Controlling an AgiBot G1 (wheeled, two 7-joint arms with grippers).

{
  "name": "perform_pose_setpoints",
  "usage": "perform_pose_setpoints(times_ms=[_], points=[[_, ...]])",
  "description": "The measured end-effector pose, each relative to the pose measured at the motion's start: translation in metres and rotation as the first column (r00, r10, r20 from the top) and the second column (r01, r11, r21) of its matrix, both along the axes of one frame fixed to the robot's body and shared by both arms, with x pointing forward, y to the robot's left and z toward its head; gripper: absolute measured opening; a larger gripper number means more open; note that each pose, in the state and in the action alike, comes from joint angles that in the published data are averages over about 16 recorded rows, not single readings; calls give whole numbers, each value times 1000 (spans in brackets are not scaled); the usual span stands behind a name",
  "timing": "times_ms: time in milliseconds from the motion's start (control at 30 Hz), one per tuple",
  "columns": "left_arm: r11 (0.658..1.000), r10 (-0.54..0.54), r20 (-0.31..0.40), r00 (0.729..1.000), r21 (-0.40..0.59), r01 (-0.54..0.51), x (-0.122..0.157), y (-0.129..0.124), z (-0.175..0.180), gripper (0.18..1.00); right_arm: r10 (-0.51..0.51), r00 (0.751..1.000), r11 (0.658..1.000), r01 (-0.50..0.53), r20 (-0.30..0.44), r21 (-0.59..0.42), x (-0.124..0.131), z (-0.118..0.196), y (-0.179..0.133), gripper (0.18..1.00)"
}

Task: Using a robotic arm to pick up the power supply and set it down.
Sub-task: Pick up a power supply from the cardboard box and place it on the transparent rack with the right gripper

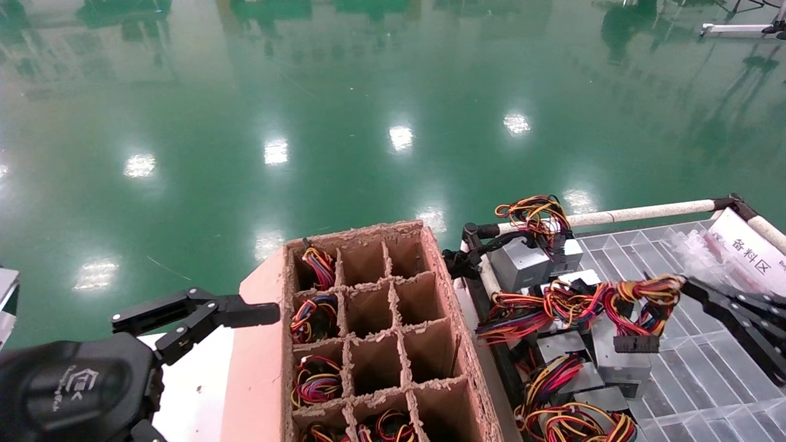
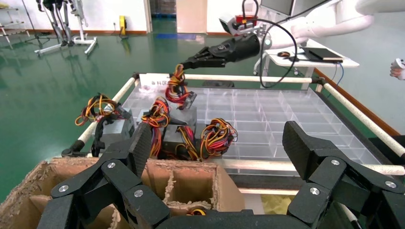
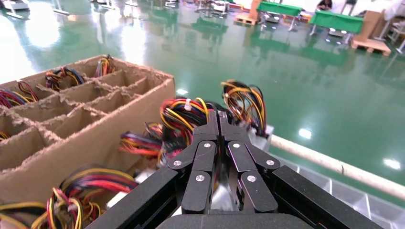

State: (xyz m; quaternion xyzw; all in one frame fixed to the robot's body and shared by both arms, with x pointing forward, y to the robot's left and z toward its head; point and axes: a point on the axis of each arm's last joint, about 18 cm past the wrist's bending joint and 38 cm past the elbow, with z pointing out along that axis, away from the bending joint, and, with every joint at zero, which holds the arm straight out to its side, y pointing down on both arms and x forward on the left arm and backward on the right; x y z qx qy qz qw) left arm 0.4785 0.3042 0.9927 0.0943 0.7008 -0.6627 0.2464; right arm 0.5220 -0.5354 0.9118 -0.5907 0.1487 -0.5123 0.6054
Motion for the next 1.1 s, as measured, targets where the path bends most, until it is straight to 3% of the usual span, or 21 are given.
perform_pose_setpoints(times_ms=[733, 1100], points=[[1000, 0, 0, 1000, 0, 0, 0, 0, 0, 1001, -80, 997, 989, 81, -8, 121, -41, -50, -26, 192], [1000, 0, 0, 1000, 0, 0, 0, 0, 0, 1001, -75, 996, 991, 79, -38, 108, -51, -56, -27, 192]])
